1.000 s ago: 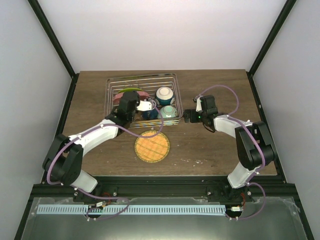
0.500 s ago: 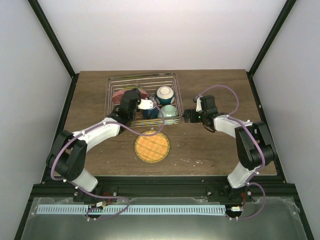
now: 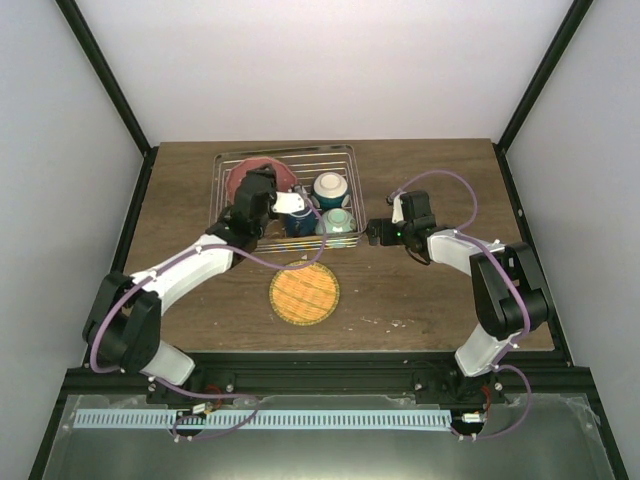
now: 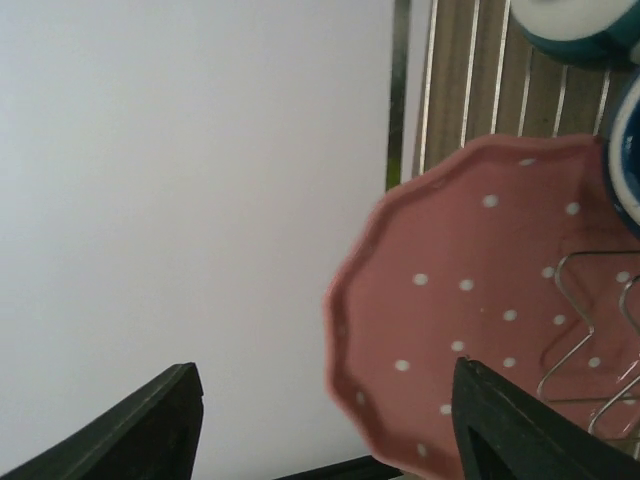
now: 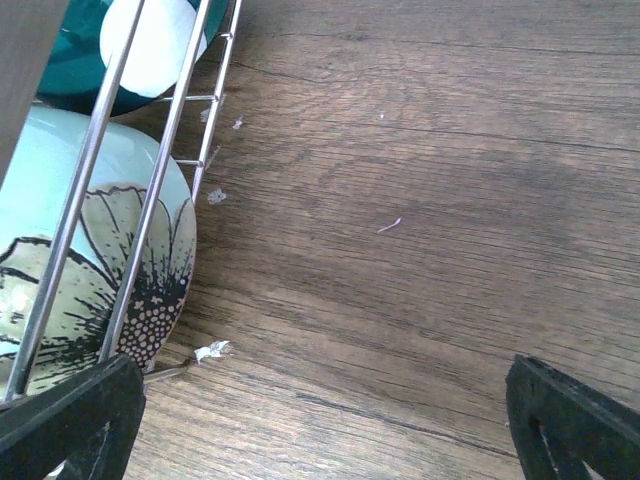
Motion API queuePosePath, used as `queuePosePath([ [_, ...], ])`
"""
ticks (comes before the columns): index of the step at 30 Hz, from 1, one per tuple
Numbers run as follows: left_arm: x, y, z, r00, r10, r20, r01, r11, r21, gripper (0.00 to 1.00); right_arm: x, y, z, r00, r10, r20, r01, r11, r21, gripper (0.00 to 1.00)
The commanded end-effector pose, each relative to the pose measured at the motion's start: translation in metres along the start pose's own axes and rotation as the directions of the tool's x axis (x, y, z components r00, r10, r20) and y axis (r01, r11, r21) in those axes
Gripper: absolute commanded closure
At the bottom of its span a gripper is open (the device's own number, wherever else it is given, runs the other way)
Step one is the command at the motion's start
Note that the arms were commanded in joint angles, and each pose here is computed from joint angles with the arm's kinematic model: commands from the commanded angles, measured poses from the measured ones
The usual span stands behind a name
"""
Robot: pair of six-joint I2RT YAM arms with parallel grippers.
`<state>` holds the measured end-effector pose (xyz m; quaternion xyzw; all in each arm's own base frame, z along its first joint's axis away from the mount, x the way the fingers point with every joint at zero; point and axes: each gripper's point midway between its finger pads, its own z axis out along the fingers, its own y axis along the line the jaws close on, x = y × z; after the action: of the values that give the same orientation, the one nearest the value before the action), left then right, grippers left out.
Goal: Load the mixed dishes into the dish rack
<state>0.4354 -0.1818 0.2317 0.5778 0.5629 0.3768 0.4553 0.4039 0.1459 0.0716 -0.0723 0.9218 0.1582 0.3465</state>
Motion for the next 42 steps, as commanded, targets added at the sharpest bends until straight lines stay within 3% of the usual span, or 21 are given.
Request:
queuePosePath([
  [1, -0.004, 0.025, -0.020, 0.995, -0.093, 0.024, 0.094, 0.994, -0.048, 0.28, -0.017, 0.001, 0.000, 0.999, -0.012, 0.035, 0.012, 1.000, -0.004, 0.00],
  [5, -0.009, 0.050, -0.034, 0.976, -0.215, 0.019, 0.216, 0.970, -0.111, 0.26, -0.017, -0.001, 0.000, 0.999, -0.011, 0.036, 0.011, 1.000, 0.005, 0.00],
  [9, -0.015, 0.070, -0.049, 0.901, -0.434, 0.008, 0.433, 0.898, -0.083, 0.23, -0.017, -0.002, -0.001, 0.999, -0.011, 0.036, 0.010, 1.000, 0.017, 0.00],
  [12, -0.023, 0.064, -0.062, 0.812, -0.584, -0.012, 0.583, 0.812, -0.017, 0.21, -0.017, -0.003, 0.000, 0.999, -0.011, 0.033, 0.010, 1.000, 0.018, 0.00],
  [13, -0.024, 0.058, -0.066, 0.756, -0.654, -0.032, 0.654, 0.757, 0.004, 0.21, -0.017, -0.003, 0.000, 0.999, -0.010, 0.032, 0.010, 1.000, 0.020, 0.00],
  [18, -0.019, -0.003, -0.089, 0.536, -0.806, -0.250, 0.844, 0.515, 0.150, 0.27, -0.018, -0.005, 0.000, 0.999, -0.011, 0.034, 0.010, 1.000, 0.028, 0.00],
  [21, -0.007, -0.039, -0.112, 0.417, -0.828, -0.375, 0.909, 0.379, 0.174, 0.25, -0.018, -0.004, 0.001, 0.999, -0.006, 0.031, 0.005, 1.000, 0.026, 0.00],
  [26, -0.006, -0.081, -0.147, 0.211, -0.848, -0.487, 0.969, 0.117, 0.217, 0.20, -0.019, -0.010, -0.001, 1.000, -0.011, 0.030, 0.009, 0.998, 0.061, 0.00],
  [32, 0.011, -0.135, -0.168, 0.004, -0.817, -0.577, 0.988, -0.085, 0.128, 0.20, -0.026, -0.008, -0.014, 0.998, -0.015, 0.053, 0.011, 0.998, 0.066, 0.00],
  [36, 0.015, -0.167, -0.171, -0.074, -0.792, -0.606, 0.980, -0.170, 0.103, 0.20, -0.031, -0.005, -0.023, 0.998, -0.014, 0.066, 0.010, 0.998, 0.062, 0.00],
  [42, 0.011, -0.201, -0.166, -0.121, -0.759, -0.640, 0.968, -0.233, 0.094, 0.20, -0.028, -0.006, -0.030, 0.998, -0.013, 0.068, 0.008, 0.997, 0.074, 0.00],
])
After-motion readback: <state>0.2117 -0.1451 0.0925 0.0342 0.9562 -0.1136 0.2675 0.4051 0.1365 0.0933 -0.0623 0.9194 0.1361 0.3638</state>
